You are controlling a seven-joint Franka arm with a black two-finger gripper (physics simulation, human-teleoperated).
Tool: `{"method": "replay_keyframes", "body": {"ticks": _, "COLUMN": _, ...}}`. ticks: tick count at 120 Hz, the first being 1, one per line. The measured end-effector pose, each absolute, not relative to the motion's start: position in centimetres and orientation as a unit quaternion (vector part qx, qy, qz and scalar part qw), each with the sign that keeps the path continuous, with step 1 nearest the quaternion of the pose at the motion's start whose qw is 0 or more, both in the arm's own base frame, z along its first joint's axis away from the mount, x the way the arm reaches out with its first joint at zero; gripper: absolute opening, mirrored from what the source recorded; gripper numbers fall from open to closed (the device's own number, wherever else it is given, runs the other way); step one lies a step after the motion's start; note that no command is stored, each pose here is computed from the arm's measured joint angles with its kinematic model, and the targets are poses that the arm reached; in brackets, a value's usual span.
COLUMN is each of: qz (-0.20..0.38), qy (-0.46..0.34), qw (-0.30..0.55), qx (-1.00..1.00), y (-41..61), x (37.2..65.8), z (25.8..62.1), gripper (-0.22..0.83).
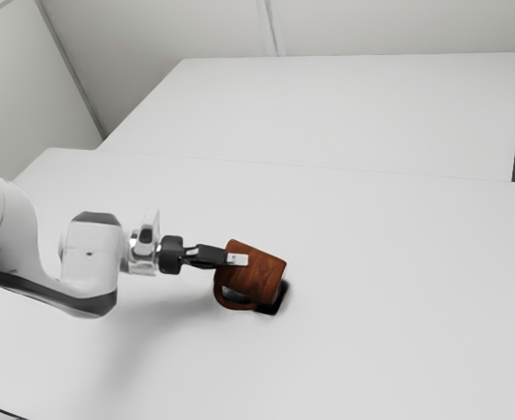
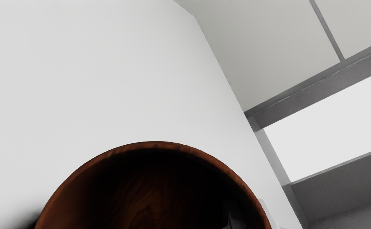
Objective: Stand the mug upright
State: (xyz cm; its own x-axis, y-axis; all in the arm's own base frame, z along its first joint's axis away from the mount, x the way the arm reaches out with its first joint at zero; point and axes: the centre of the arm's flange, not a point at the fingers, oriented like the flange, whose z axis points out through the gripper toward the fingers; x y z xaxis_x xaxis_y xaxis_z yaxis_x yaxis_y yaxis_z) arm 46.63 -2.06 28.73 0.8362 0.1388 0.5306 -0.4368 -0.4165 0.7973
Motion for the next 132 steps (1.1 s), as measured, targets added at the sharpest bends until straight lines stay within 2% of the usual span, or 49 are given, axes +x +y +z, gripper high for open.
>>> {"method": "replay_keyframes", "body": {"ticks": 13, "qz": 0.3, "qy": -0.156, "qw": 0.508, "qx": 0.792, "y": -3.6, "x": 50.1, "z": 34.1, "gripper": -0.16}}
{"method": "replay_keyframes", "body": {"ticks": 21, "qz": 0.296, "qy": -0.232, "qw": 0.455, "qx": 0.807, "y": -4.3, "x": 52.5, "z": 37.6, "gripper": -0.16}}
{"method": "replay_keyframes", "body": {"ticks": 29, "qz": 0.264, "qy": -0.304, "qw": 0.369, "qx": 0.838, "y": -4.6, "x": 53.5, "z": 38.9, "gripper": -0.16}}
{"method": "replay_keyframes", "body": {"ticks": 41, "qz": 0.169, "qy": -0.423, "qw": 0.207, "qx": 0.866, "y": -5.3, "x": 54.1, "z": 40.5, "gripper": -0.17}}
{"method": "replay_keyframes", "body": {"ticks": 51, "qz": 0.106, "qy": -0.458, "qw": 0.115, "qx": 0.875, "y": -6.3, "x": 54.0, "z": 42.4, "gripper": -0.17}}
{"method": "replay_keyframes", "body": {"ticks": 68, "qz": 0.04, "qy": -0.423, "qw": 0.051, "qx": 0.904, "y": -7.7, "x": 53.1, "z": 41.8, "gripper": -0.17}}
{"method": "replay_keyframes", "body": {"ticks": 82, "qz": 0.007, "qy": -0.363, "qw": 0.035, "qx": 0.931, "y": -7.8, "x": 51.9, "z": 39.1, "gripper": -0.17}}
{"method": "replay_keyframes", "body": {"ticks": 97, "qz": 0.0, "qy": -0.29, "qw": 0.028, "qx": 0.957, "y": -7.1, "x": 51.3, "z": 37.4, "gripper": -0.17}}
{"method": "replay_keyframes", "body": {"ticks": 119, "qz": 0.005, "qy": -0.192, "qw": 0.023, "qx": 0.981, "y": -5.4, "x": 51.4, "z": 37.0, "gripper": -0.16}}
{"method": "replay_keyframes", "body": {"ticks": 125, "qz": 0.006, "qy": -0.168, "qw": 0.023, "qx": 0.985, "y": -4.9, "x": 51.4, "z": 37.0, "gripper": -0.12}}
{"method": "replay_keyframes", "body": {"ticks": 132, "qz": 0.006, "qy": -0.143, "qw": 0.024, "qx": 0.989, "y": -4.4, "x": 51.5, "z": 37.0, "gripper": 0.0}}
